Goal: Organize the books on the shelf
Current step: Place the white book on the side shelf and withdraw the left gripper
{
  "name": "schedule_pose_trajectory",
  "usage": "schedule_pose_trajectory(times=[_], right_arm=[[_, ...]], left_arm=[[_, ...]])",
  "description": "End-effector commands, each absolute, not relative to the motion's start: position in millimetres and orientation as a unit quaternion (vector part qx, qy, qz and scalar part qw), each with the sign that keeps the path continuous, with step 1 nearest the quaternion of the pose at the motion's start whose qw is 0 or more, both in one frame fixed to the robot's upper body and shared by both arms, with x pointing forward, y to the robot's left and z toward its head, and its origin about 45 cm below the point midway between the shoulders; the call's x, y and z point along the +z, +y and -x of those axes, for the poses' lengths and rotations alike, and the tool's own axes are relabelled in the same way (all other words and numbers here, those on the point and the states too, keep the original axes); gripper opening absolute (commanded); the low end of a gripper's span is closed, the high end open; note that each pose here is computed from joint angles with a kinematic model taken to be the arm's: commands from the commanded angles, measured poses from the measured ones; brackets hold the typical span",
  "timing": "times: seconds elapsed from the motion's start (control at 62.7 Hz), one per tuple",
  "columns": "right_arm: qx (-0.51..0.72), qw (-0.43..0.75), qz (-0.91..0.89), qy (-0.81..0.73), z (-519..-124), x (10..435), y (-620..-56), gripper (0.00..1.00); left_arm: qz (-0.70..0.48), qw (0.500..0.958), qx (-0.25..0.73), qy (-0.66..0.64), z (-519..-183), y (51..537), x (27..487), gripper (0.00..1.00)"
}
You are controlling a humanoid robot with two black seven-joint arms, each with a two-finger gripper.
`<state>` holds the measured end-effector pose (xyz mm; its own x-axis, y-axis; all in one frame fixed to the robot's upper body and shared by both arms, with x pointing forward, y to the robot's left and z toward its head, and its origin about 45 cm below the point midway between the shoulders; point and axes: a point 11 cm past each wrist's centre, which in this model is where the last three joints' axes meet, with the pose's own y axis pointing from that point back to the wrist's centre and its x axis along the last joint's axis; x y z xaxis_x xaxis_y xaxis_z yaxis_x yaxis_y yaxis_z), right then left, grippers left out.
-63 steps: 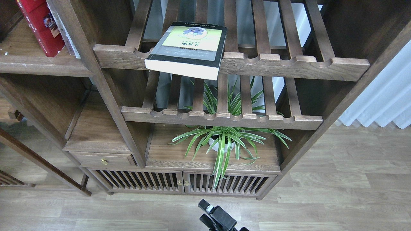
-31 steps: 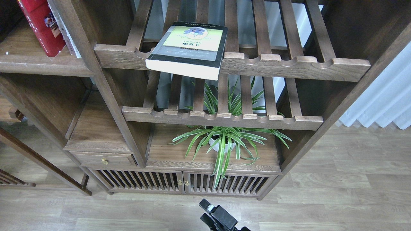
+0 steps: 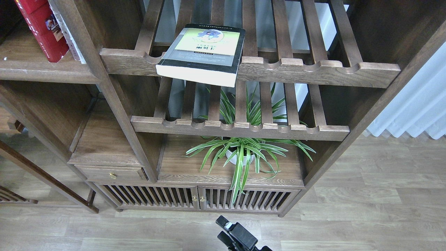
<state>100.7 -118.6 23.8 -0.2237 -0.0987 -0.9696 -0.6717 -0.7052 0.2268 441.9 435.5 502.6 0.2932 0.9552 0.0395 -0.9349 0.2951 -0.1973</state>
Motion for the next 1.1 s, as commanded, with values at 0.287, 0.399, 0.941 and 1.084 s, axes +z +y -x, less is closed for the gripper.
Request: schedule_pose_trajectory(times=[0.287,0.399,0.941,1.084], right_arm=[[0.711,0.202,0.590,0.326,-101.2,24.1,-117.8,0.99],[0.710,0.202,0.590,0.326,-101.5,24.1,-118.1,0.99],[0.710,0.204,0.589,0.327,-101.9,24.3,-117.9,0.99],[0.710,0.205,0.588,0.328,-102.1,24.3,-118.1,0.99]], left_arm=[[0.080,0.795,0.598,-0.056,-449.9,442.2,484.7,0.08],[0.065,0.802,0.590,-0.059,-453.1,432.3,484.4,0.08],[0.041,0.816,0.573,-0.059,-456.3,414.4,473.6,0.36],[0.050,0.817,0.573,-0.043,-454.7,417.7,465.3,0.55]])
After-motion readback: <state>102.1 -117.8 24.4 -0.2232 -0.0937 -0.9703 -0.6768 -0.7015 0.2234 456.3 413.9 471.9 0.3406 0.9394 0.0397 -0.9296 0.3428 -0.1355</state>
